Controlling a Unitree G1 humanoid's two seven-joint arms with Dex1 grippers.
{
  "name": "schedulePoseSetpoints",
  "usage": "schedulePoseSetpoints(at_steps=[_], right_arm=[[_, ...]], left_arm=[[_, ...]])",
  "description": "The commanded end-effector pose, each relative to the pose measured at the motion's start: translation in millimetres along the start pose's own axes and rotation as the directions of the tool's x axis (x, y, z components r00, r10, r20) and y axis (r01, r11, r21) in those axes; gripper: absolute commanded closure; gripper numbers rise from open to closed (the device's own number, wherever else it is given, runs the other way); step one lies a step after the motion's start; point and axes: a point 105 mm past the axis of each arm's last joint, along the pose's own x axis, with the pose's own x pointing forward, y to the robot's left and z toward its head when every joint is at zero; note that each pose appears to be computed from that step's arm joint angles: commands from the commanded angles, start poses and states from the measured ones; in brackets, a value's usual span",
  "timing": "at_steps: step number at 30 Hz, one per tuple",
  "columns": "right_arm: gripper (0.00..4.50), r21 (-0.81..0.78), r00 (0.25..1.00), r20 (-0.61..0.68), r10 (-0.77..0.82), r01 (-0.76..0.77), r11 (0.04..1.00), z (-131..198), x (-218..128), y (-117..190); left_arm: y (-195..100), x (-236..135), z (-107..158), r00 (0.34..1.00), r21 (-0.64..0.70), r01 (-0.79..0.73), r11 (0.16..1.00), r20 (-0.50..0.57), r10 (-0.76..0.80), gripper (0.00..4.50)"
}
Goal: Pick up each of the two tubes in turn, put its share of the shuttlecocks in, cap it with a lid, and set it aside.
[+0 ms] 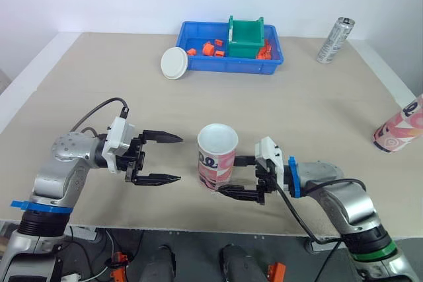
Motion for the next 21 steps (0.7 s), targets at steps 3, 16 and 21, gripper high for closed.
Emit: schedulePoseSetpoints(at_steps=[3,16,21], right_arm=[[0.00,-0.048,0.997,0.071,0.009,-0.005,0.999,17.1,14.9,-3.4],[1.06,-0.046,0.996,0.093,0.012,-0.007,0.999,19.3,19.6,-4.1],[1.06,-0.049,0.995,0.095,-0.006,0.010,0.999,20.5,14.6,-6.9]], left_arm=[[-0.9,-2.8,8.9,1.000,0.037,0.003,0.999,0.002,-0.003,0.04],[-2.3,-1.8,6.8,1.000,0.034,0.011,0.999,-0.002,-0.011,0.00],[-2.7,-0.5,5.2,1.000,0.033,0.018,0.999,-0.002,-0.018,0.00]])
